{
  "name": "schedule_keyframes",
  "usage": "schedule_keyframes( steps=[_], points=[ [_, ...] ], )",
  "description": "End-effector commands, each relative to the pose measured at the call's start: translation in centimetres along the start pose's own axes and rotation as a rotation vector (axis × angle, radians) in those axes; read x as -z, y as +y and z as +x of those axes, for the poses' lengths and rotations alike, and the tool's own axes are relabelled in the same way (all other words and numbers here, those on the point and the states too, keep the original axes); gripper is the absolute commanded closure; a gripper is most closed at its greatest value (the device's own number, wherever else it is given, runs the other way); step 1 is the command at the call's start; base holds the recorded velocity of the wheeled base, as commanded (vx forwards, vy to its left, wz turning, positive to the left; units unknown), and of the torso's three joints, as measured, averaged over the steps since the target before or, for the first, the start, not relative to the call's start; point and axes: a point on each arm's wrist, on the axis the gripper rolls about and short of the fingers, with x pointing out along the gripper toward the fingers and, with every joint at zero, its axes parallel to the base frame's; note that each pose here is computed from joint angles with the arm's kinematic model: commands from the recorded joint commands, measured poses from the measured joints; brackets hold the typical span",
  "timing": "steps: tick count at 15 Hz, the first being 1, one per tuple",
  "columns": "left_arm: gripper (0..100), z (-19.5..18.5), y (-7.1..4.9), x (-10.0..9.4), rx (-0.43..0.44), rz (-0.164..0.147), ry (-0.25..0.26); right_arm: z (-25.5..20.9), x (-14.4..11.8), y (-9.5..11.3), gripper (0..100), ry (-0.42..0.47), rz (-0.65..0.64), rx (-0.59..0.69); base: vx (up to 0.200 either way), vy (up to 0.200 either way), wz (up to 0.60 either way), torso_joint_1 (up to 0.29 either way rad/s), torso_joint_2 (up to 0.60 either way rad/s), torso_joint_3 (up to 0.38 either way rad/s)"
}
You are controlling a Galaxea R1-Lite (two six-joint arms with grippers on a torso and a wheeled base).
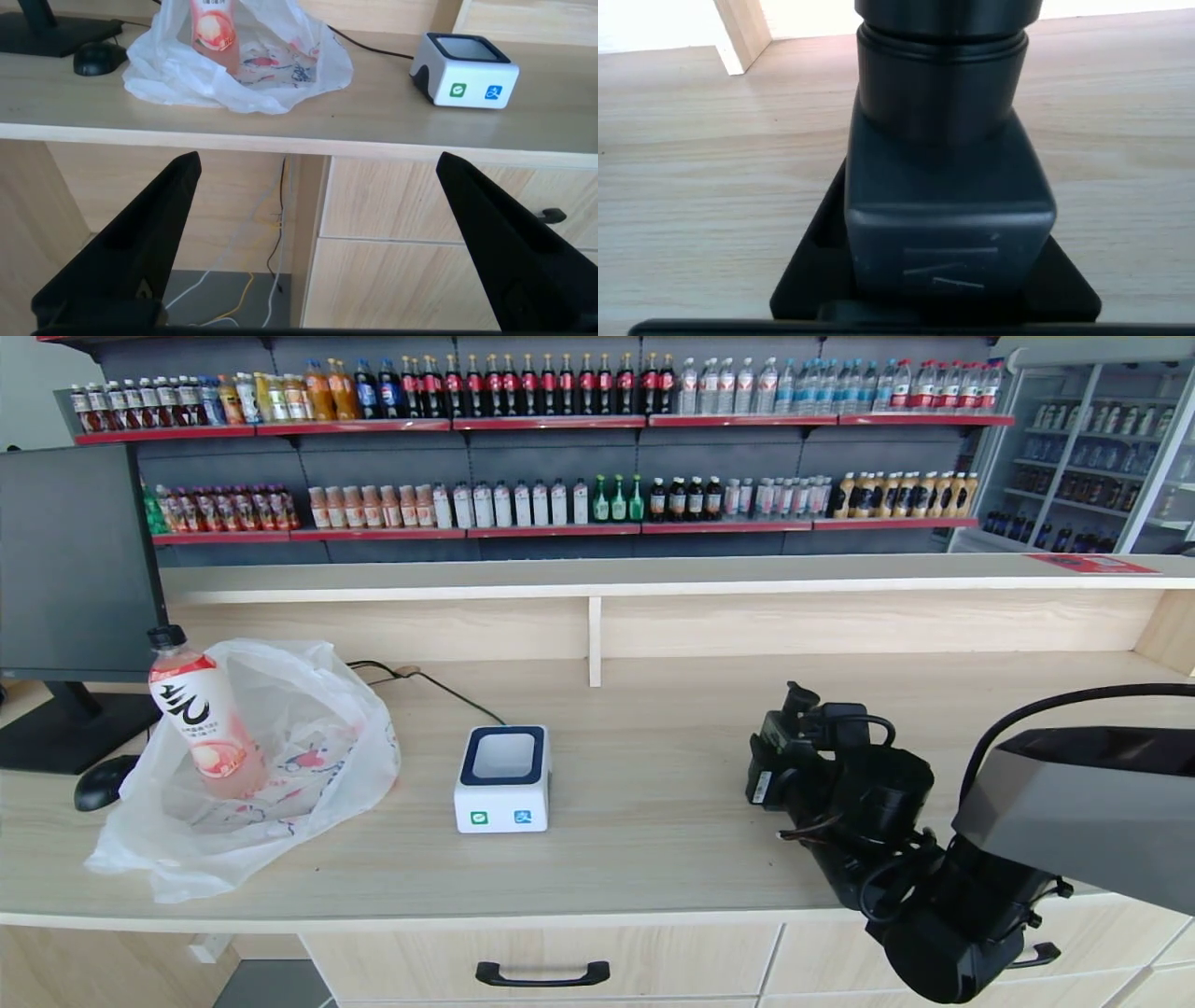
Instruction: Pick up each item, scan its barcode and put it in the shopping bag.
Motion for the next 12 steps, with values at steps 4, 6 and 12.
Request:
schedule_keyframes(
  steps=[4,6,12],
  points=[
    [0,0.0,0.0,0.0,-0.001,0.000,0.000,-0.2,-0.3,0.3,100,-0.008,0.004,-0.011,0.000,0.000,0.00,0.000,0.00,0.000],
    [0,0.0,0.0,0.0,-0.001,0.000,0.001,-0.2,-0.5,0.4,100,-0.016,0.008,-0.011,0.000,0.000,0.00,0.000,0.00,0.000],
    [0,0.0,0.0,0.0,-0.001,0.000,0.000,-2.1,-4.2,0.6,100,-0.095,0.045,-0.040,0.000,0.000,0.00,0.000,0.00,0.000]
  ],
)
